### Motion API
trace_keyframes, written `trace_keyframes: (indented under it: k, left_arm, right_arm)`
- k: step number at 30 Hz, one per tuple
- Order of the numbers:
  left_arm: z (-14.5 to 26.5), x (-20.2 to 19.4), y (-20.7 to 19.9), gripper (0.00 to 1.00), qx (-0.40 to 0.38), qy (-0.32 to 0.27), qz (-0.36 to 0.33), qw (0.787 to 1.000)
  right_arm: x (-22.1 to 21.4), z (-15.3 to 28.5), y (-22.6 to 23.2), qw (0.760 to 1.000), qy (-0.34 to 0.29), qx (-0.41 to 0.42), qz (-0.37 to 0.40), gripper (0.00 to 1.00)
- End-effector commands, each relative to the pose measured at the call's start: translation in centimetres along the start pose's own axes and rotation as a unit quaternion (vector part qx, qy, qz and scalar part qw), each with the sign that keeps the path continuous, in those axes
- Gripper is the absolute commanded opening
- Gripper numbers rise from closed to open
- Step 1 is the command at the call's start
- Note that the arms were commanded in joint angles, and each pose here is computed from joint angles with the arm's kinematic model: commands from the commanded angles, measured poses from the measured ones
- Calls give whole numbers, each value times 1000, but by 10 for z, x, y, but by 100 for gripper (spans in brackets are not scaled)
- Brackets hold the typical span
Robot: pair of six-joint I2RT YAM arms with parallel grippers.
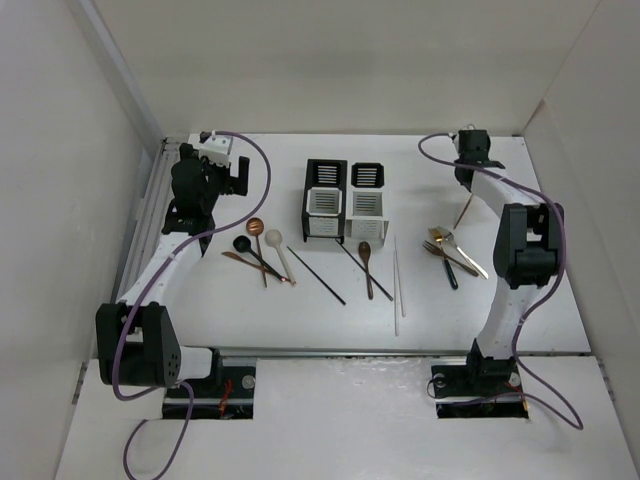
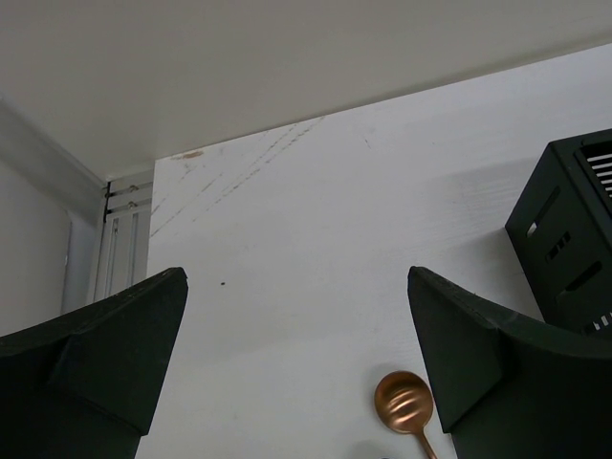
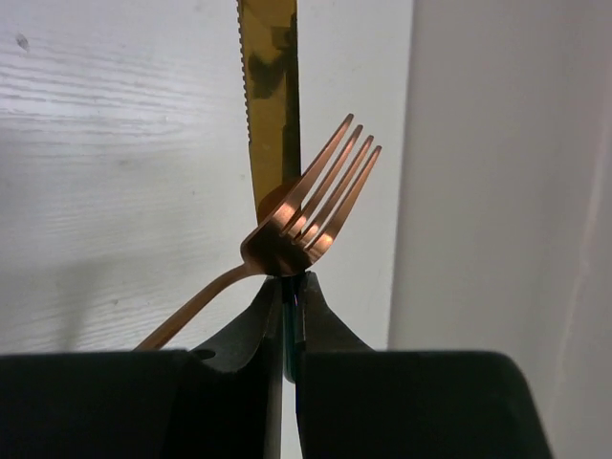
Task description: Sort the eating utensils into containers
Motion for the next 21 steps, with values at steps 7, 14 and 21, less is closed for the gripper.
trace_keyframes:
  k: [7,14,21]
  left_arm:
    - [6,28,4,100,10,-53,-9,999]
    - [8,29,4,100,10,-57,-9,998]
    - [8,29,2,100,6,-58,-9,998]
  right_arm:
    - [55,73,28,984,-140,-29,105,0]
    - [34,66,32,986,-87,-66,124,0]
    - [38,75,7,987,-72,-115,90,0]
Point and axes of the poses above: each gripper's point midway between its finger pads, its own z axis back along the fingers, its own y axis along the line the jaws close on, x = y × z, the point moved 4 cm from there along z, back along the fingers, and after that the axes turned 2 degrees about z, right-handed, at the moved point
